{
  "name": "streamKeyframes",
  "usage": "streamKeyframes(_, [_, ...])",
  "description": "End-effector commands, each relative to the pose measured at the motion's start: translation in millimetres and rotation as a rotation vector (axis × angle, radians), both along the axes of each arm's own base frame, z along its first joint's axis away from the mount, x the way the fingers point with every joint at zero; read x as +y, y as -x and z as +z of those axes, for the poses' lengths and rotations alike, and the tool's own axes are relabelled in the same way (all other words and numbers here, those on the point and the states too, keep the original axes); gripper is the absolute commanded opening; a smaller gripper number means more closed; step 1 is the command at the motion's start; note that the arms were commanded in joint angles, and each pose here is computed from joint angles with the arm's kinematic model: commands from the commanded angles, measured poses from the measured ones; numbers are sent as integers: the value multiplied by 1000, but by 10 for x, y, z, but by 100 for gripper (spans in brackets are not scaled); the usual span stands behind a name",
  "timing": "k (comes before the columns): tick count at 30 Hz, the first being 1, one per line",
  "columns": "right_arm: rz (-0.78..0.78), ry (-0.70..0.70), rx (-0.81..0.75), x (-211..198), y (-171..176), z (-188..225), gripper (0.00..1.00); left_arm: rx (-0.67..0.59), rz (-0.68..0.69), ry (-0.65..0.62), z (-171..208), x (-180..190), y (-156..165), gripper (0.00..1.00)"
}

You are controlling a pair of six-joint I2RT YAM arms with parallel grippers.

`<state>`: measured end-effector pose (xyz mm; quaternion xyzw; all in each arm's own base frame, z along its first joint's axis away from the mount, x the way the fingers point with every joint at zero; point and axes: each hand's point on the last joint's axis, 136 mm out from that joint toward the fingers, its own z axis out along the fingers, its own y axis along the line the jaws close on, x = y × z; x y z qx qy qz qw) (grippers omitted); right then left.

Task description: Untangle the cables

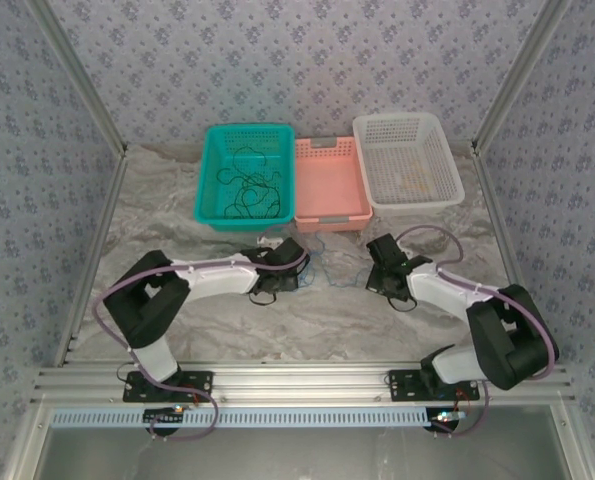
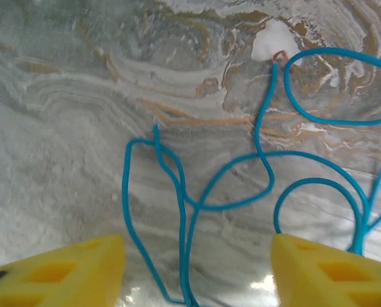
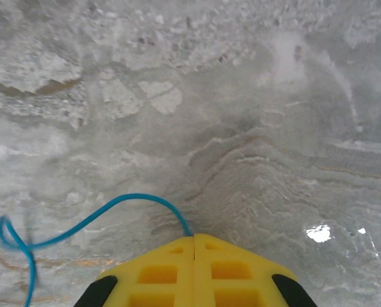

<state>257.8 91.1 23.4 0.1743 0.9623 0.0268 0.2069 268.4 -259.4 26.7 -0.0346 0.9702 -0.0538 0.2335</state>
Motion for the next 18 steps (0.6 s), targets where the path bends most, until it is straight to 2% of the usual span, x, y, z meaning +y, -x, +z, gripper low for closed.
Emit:
streamKeyframes(1, [-47,31,-101,-139,-18,300,0,-44,51,-74,-4,114,-120,26])
streamKeyframes(2, [-59,37,-123,-198,1,405,0,-54,76,-109,-1,194,-127,7])
streamKeyframes(3, [-75,43,-147,-282,30,530,0,-69,110,-157,16,323,-120,0])
streamKeyframes(6, [-127,12,-235,-536,57,915,0,-129,194,-236,143,735,-54,0])
streamKeyframes(11, [-217,-62,-316,-932,62,1376,0,-143,279,-211,288,1349,129,0])
streamKeyframes(14, [-110,-147,-307,-688,-57,1390,0,-128,261,-71,301,1381,172,0])
streamKeyframes(16, [33,-186,-304,-305,-118,1328,0,-130,240,-21,345,1346,192,0])
streamKeyframes(18, [153,-144,-275,-7,-91,1201,17,-124,233,-12,377,1352,206,0])
